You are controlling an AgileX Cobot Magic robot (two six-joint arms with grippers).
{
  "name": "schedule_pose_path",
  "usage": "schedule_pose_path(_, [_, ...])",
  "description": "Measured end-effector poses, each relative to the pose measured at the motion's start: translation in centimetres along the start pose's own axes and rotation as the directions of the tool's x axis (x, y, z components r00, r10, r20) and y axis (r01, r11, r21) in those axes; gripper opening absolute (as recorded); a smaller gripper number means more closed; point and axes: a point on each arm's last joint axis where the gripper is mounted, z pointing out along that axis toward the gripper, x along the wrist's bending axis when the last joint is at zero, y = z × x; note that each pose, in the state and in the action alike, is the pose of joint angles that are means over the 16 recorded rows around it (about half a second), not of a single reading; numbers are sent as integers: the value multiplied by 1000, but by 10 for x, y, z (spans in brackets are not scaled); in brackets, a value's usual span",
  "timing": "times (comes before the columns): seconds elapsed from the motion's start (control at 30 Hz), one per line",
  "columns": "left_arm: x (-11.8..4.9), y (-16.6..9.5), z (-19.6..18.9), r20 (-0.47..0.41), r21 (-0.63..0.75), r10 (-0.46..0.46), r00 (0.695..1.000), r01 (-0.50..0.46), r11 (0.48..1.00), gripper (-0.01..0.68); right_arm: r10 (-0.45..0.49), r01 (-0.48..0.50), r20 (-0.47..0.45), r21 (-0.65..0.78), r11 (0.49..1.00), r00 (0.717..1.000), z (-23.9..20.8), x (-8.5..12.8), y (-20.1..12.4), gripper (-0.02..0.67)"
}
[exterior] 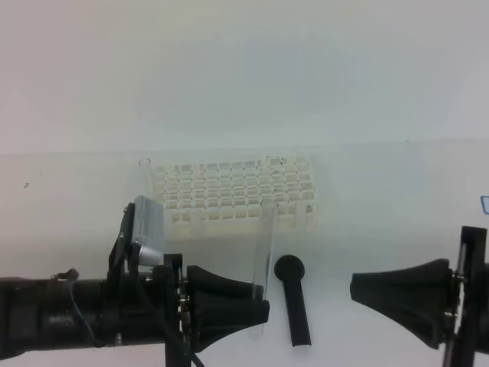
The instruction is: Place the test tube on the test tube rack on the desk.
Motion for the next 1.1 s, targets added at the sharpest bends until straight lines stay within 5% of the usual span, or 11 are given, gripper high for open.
schedule_pose_path(0.27, [0,0,0,-1,-2,13,1000,-13,1000,111,55,-55,-19,-6,998,998,24,-8,1,87])
schedule_pose_path(0.73, [1,2,0,-11,-15,116,993,-116,993,111,195,-196,-22,-105,975,981,62,-36,10,487])
schedule_pose_path(1.1, [1,2,0,-11,-23,179,984,-180,983,111,200,-207,-57,-176,962,978,84,-51,26,544])
